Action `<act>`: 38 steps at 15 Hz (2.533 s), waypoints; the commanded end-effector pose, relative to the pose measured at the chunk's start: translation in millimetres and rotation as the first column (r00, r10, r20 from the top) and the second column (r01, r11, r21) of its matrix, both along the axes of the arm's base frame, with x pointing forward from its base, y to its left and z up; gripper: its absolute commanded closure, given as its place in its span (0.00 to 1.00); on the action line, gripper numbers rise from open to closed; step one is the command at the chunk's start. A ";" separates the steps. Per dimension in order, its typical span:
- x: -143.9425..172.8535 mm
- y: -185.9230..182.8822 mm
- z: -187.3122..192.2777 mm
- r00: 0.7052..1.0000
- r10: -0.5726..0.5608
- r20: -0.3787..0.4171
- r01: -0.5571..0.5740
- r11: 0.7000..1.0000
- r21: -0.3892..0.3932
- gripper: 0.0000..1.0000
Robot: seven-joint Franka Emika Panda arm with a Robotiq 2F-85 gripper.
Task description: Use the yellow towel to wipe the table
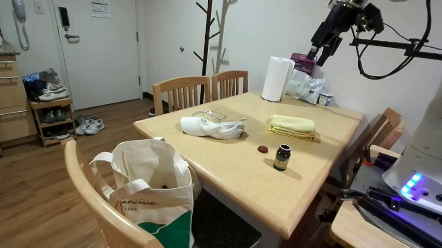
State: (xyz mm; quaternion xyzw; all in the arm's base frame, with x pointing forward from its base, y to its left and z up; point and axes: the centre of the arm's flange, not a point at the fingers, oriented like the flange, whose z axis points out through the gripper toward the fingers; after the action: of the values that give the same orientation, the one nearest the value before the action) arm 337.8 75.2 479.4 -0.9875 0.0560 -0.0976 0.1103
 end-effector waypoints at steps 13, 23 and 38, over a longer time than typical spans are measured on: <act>71.6 -92.5 -170.1 0.986 -0.122 -0.114 0.073 0.929 -0.362 0.00; 97.1 -127.9 -172.6 0.961 -0.002 -0.275 -0.068 0.967 -0.244 0.00; 113.5 -136.5 -211.4 0.887 0.293 -0.358 -0.397 0.879 -0.263 0.00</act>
State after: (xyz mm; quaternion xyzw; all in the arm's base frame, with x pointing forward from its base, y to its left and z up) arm 437.7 -49.7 290.9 -0.9943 -0.0863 0.0496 -0.0376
